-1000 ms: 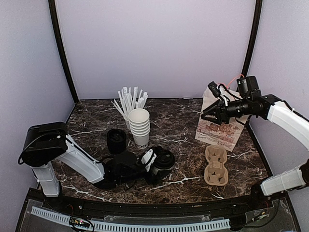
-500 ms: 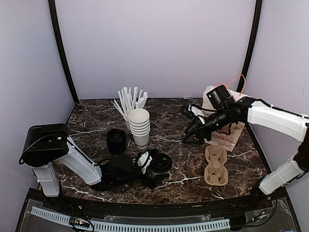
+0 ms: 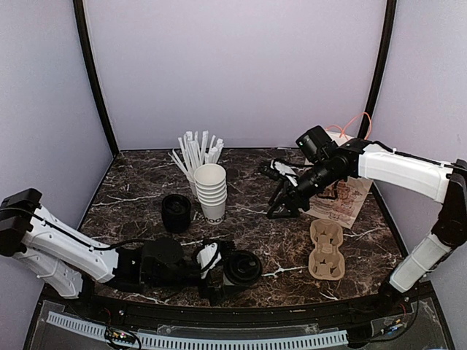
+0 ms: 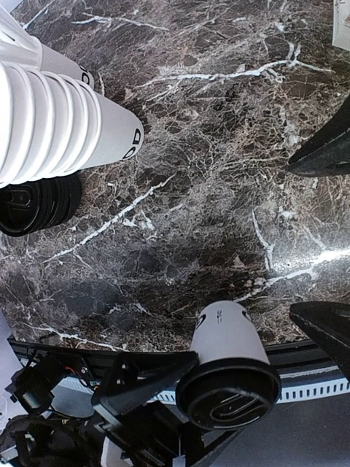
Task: Pack the takeout coffee
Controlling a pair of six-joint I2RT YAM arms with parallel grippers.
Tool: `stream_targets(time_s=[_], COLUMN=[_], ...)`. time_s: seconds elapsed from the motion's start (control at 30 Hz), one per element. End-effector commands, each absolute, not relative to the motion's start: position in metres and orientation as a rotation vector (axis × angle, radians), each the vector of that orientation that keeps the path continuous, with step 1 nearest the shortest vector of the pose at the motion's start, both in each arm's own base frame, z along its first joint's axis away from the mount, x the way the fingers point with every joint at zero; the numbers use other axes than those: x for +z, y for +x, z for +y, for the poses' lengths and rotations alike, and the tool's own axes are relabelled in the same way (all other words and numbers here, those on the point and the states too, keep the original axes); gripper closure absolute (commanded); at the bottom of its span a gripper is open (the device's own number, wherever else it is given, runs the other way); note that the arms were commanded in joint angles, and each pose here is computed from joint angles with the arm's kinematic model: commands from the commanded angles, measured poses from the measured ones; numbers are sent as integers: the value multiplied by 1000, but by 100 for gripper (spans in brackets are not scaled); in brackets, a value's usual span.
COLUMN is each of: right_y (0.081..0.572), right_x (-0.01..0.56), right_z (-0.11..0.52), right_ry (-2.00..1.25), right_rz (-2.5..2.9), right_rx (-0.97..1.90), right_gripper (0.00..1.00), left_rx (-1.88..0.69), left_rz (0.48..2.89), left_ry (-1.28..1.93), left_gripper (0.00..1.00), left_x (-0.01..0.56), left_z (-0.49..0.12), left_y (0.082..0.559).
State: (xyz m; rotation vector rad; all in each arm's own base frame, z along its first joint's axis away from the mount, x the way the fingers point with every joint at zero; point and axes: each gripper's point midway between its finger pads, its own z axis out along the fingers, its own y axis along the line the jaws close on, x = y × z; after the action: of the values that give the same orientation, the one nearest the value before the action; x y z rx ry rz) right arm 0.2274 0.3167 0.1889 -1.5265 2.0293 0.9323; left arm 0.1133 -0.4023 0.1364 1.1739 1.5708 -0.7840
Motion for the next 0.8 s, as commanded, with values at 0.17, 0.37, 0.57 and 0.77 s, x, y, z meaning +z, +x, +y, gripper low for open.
stream_targets(time_s=[0.17,0.37,0.57,0.77], right_y=[224,227,223,212], right_x=[189,189,190,182], right_z=[320,323,321,323], right_ry=[-1508,-1494,-1480,-1462], right_rz=[2050,2043,2069,2100], right_rx=[977,983,1004,1102], right_gripper=[41,41,41,37], left_rx=[-688,-613,-660,-766], left_rz=[1676,1567,1495,1429], left_ry=[1014,889,840,790], left_gripper=[1,1,1,1], left_x=[166,168,165,163], left_z=[-352,-348,-387,-405], left_y=[120,141,160,169])
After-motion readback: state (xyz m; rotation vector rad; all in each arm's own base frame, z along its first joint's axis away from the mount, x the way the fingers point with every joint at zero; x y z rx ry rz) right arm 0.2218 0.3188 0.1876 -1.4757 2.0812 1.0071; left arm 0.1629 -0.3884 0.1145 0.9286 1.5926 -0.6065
